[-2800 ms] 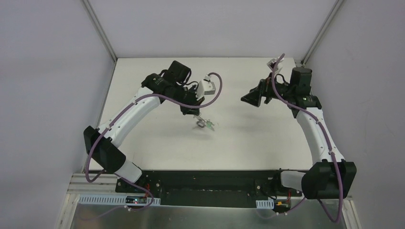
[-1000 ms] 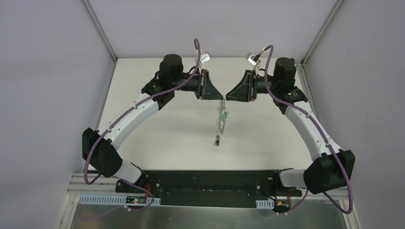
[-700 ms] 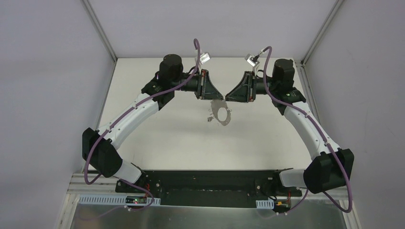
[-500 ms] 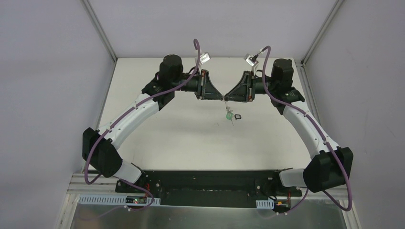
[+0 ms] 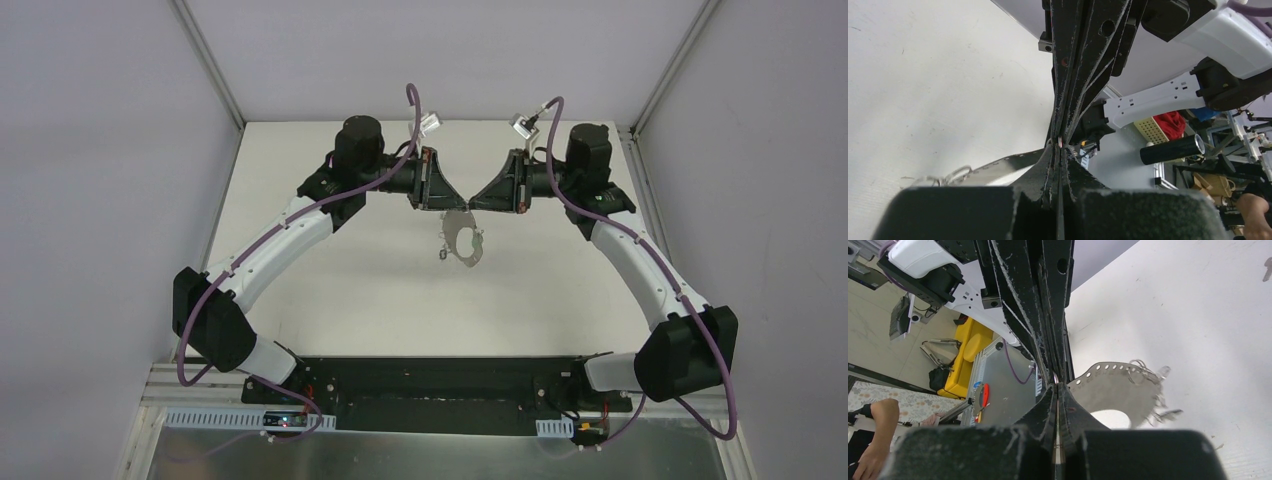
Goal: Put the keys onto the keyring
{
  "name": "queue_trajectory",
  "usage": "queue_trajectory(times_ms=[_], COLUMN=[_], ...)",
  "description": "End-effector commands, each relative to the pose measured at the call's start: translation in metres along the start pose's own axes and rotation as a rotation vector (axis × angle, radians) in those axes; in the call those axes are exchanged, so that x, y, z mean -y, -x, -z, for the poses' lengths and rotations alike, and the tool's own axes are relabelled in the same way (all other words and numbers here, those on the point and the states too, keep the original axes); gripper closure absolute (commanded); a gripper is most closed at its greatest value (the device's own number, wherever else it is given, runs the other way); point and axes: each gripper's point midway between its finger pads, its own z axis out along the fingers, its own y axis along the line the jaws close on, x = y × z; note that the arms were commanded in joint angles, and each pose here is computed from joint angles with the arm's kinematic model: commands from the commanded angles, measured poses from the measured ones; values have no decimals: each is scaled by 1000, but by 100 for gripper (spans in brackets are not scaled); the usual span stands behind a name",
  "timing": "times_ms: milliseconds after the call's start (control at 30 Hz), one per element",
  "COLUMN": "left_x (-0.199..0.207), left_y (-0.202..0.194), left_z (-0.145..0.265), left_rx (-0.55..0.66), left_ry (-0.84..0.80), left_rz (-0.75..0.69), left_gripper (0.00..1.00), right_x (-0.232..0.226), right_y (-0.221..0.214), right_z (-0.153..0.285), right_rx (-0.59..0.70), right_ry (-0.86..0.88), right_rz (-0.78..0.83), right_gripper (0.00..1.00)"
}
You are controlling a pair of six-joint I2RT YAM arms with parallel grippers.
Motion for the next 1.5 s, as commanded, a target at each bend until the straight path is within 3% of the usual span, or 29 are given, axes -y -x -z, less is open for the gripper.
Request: queue_trajectory(times_ms=[0, 300, 567, 667, 767, 900, 1467], left_x=[12, -3, -7, -8, -8, -8, 9], left_y=[8, 0, -5, -10, -19, -27, -40], left_z=[9, 17, 20, 23, 26, 28, 14], left_rx=[25, -46, -148, -225, -309, -390, -385], left_ry=[-5, 80, 150, 189, 222, 258, 192], left_rz=[-150, -287, -316, -330, -302, -190, 111], left_gripper=[100, 100, 100, 100, 100, 100, 100], right_x=[-9, -7, -4, -4, -7, -13, -16], right_y=[9, 6, -1, -2, -1, -1, -7], right_z=[1, 5, 4, 5, 6, 6, -1], right_rx=[8, -5, -10, -14, -21, -28, -21], right_ry=[-17, -57, -55, -61, -62, -36, 53], right_rz=[117, 152, 152, 173, 194, 200, 119], right_gripper=[100, 100, 100, 91, 78, 70, 57])
